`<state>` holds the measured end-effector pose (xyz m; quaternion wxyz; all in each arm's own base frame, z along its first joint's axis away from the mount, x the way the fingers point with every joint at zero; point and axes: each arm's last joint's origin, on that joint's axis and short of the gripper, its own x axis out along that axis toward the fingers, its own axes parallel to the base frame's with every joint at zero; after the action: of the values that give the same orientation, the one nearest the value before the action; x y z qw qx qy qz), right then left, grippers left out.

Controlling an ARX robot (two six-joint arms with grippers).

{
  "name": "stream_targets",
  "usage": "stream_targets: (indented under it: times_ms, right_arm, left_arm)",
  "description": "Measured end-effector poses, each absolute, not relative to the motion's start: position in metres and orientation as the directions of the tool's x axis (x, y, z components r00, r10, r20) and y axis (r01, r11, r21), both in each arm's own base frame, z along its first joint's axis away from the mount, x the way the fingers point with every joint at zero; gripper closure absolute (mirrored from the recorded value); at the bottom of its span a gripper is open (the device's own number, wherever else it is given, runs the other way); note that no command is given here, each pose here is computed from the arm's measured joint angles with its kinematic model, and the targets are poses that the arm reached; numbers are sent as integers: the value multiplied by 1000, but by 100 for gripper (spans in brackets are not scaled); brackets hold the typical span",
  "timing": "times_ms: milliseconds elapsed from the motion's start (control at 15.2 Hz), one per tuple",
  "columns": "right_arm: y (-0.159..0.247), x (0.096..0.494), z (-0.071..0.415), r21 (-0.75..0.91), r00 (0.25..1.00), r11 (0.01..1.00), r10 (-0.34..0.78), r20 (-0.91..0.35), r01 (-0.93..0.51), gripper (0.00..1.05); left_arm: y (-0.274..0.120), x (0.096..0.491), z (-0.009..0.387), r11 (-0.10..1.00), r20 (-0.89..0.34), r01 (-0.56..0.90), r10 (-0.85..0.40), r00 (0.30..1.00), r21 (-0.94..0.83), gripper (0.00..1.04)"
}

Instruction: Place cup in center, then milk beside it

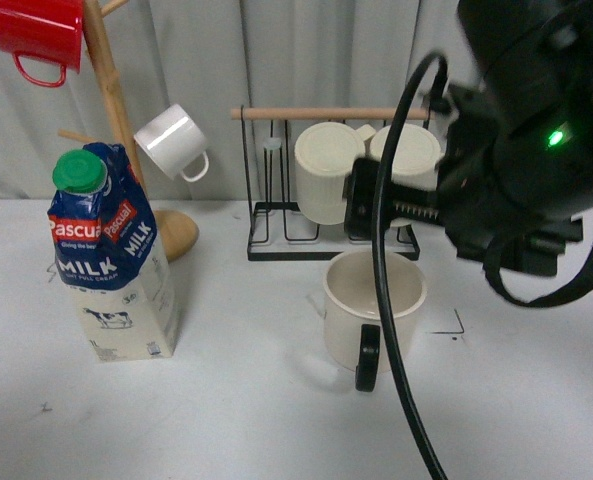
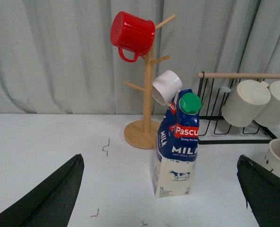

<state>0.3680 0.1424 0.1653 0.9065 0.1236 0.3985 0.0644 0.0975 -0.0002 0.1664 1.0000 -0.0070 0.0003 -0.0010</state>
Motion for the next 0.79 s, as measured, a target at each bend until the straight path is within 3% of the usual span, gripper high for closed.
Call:
stream_targets:
  times_ms: [197,262,393,459,590,787]
  right_arm:
    - [118,329,222,414,787,898,361,-501,-149,6]
    - [110,318,230,398,851,897,353,-388,-191,9]
    - [77,280,234,215,986,973,112,-120,-84,27]
    - [54,254,230,128,1000,992,3,-11,-1,40]
    - [40,229,219,61,999,998,-13,31,12,60]
    - [29,206,195,14,1000,1000,2,-25,-2,89]
  left_arm:
    - [0,98,166,1000,0,2,-2,1000,-14,7]
    - [0,98,166,1000,-1,2,-2,1000,-14,7]
    - [0,98,166,1000,0,2,-2,1000,-14,7]
    - [0,98,166,1000,-1,0,0,1000,-14,7]
    - [0,98,166,1000,0,3,-3,1000,-14,7]
    - [0,98,166,1000,-1,1,-1,1000,-14,7]
